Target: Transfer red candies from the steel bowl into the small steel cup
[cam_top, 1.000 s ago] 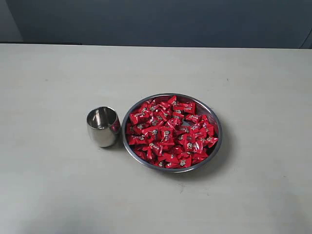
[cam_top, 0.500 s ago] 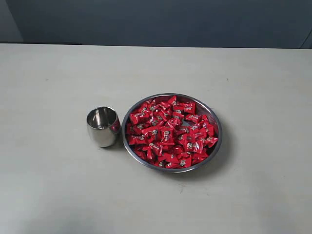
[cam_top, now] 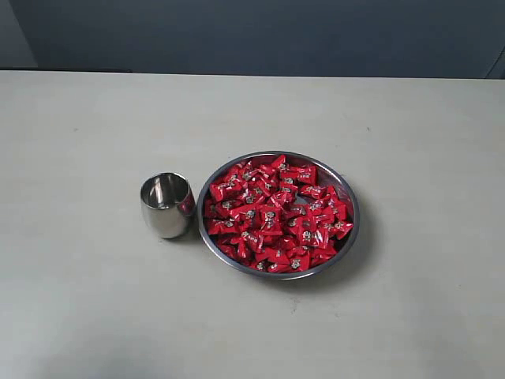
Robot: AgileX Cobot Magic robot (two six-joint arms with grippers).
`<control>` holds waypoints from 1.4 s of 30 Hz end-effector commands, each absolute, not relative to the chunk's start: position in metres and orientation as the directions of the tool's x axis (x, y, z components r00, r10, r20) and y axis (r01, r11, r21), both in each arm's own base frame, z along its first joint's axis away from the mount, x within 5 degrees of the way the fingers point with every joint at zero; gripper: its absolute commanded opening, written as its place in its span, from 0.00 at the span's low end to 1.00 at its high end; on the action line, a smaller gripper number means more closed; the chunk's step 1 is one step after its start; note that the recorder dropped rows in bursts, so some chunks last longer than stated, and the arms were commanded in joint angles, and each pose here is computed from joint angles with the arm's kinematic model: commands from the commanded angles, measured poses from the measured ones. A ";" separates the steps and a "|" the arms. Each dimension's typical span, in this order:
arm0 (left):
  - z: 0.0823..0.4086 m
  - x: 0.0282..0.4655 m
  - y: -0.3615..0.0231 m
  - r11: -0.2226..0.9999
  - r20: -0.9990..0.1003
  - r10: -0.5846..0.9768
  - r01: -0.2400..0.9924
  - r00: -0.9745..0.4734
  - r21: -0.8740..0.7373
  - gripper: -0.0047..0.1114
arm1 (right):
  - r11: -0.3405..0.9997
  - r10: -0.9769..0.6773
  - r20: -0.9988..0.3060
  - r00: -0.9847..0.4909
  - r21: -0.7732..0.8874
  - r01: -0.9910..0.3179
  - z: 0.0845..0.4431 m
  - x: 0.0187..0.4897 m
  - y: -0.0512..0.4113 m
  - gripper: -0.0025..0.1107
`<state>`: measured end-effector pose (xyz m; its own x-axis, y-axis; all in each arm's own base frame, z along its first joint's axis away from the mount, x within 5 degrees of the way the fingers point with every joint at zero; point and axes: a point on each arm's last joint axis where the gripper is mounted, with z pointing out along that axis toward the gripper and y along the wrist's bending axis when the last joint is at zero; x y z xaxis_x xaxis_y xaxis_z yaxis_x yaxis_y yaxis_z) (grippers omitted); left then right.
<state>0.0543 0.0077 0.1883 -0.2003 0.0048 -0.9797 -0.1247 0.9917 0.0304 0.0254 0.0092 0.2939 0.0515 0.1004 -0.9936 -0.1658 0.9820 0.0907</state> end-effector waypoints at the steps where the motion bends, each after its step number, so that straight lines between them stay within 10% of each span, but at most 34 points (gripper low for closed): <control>1: 0.187 0.054 0.007 0.992 -0.980 -0.003 -0.125 -0.197 0.023 0.04 | 0.982 0.116 -0.988 0.102 0.099 -0.161 0.300 0.024 0.008 0.02; 28: 0.187 0.054 0.007 0.992 -0.980 -0.003 -0.125 -0.197 0.023 0.04 | 0.892 0.414 -0.909 0.036 0.398 -0.215 0.307 0.047 0.013 0.02; 35: 0.187 0.054 0.007 0.992 -0.980 -0.003 -0.125 -0.197 0.023 0.04 | 0.890 0.047 -0.926 -0.374 0.209 -0.405 0.305 0.114 0.047 0.02; 42: 0.187 0.054 0.007 0.992 -0.980 -0.003 -0.125 -0.197 0.023 0.04 | 0.663 -0.225 -0.858 -0.461 0.212 -0.718 0.310 0.191 0.096 0.02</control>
